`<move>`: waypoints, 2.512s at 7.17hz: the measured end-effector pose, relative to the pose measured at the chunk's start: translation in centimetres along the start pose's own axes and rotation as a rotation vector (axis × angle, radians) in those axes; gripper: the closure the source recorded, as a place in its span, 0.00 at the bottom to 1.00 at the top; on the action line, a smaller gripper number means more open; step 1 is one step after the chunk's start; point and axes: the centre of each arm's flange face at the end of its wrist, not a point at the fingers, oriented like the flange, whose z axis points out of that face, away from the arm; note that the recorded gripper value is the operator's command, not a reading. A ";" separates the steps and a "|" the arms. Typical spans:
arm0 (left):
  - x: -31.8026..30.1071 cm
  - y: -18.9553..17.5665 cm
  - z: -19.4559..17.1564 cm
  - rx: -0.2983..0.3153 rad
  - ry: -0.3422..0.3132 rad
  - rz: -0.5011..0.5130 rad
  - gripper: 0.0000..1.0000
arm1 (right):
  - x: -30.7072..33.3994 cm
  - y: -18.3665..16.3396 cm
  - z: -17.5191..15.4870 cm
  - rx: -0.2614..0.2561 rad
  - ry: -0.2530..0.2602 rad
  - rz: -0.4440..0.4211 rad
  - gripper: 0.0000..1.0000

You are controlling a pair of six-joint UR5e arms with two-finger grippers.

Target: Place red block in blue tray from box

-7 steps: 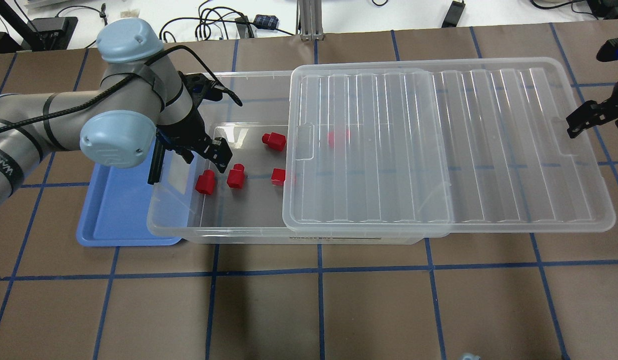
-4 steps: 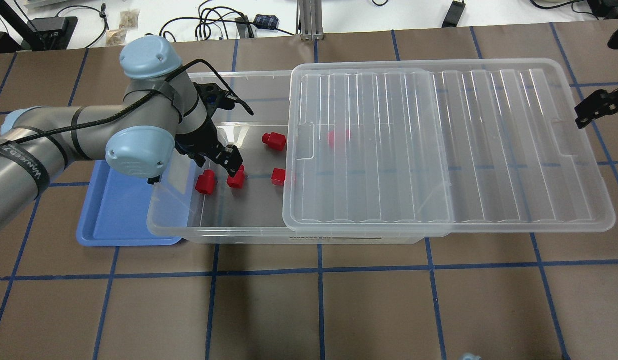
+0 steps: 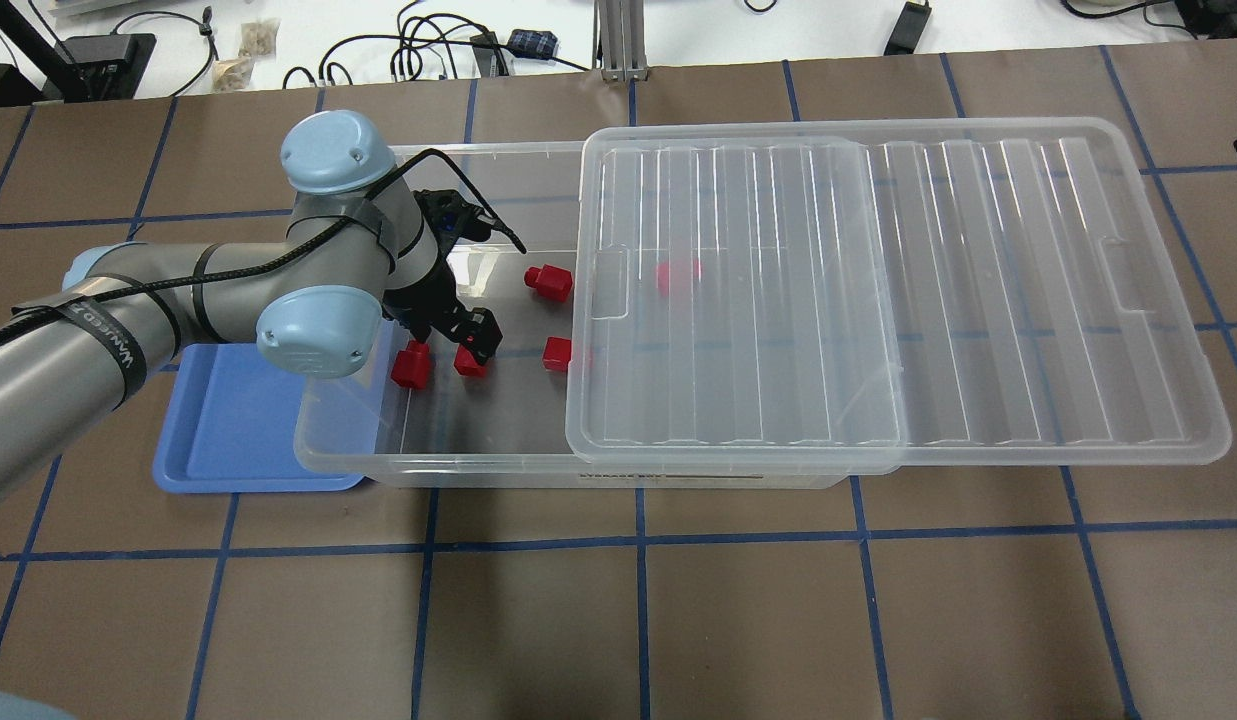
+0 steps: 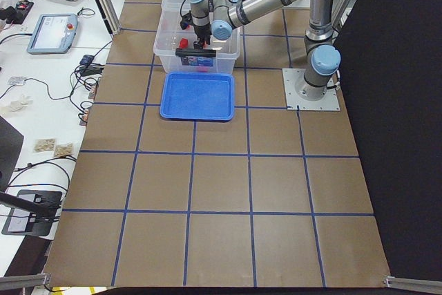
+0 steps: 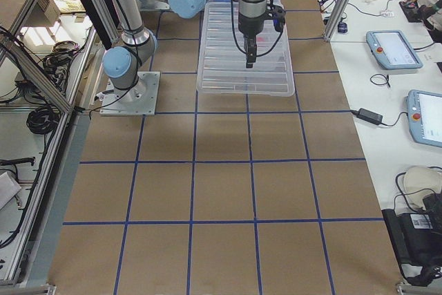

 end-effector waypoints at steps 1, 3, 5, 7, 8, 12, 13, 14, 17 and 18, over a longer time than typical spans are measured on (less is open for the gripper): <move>-0.1 -0.2 0.6 0.001 -0.001 0.006 0.17 | -3.4 -0.1 -0.9 -0.007 -0.012 0.023 0.00; -0.3 -0.6 1.9 -0.006 0.003 0.019 0.17 | -14.0 -0.5 -1.3 -0.010 -0.014 0.051 0.00; -0.4 -0.7 3.2 -0.021 0.009 0.029 0.18 | -21.6 -0.1 -0.9 -0.006 -0.018 0.083 0.00; -0.4 -0.7 4.1 -0.035 0.015 0.037 0.28 | -23.7 0.0 -0.4 -0.007 -0.026 0.098 0.00; -0.4 -0.7 4.5 -0.042 0.017 0.038 0.41 | -24.0 -0.2 -0.1 0.002 -0.029 0.097 0.00; -0.5 -0.9 5.2 -0.055 0.019 0.035 1.00 | -24.1 -0.3 1.0 0.045 -0.034 0.093 0.00; -0.6 -1.0 4.5 -0.045 0.011 0.035 1.00 | -24.1 -0.3 1.0 0.049 -0.034 0.093 0.00; -0.6 -1.0 3.4 -0.030 -0.002 0.036 1.00 | -24.1 -0.3 1.0 0.050 -0.033 0.092 0.00; -1.1 -1.4 -3.2 -0.026 -0.051 0.027 1.00 | -24.1 -0.3 1.0 0.051 -0.033 0.092 0.00; -1.3 -1.4 -6.5 -0.037 -0.065 0.011 1.00 | -24.1 -0.3 1.1 0.050 -0.033 0.092 0.00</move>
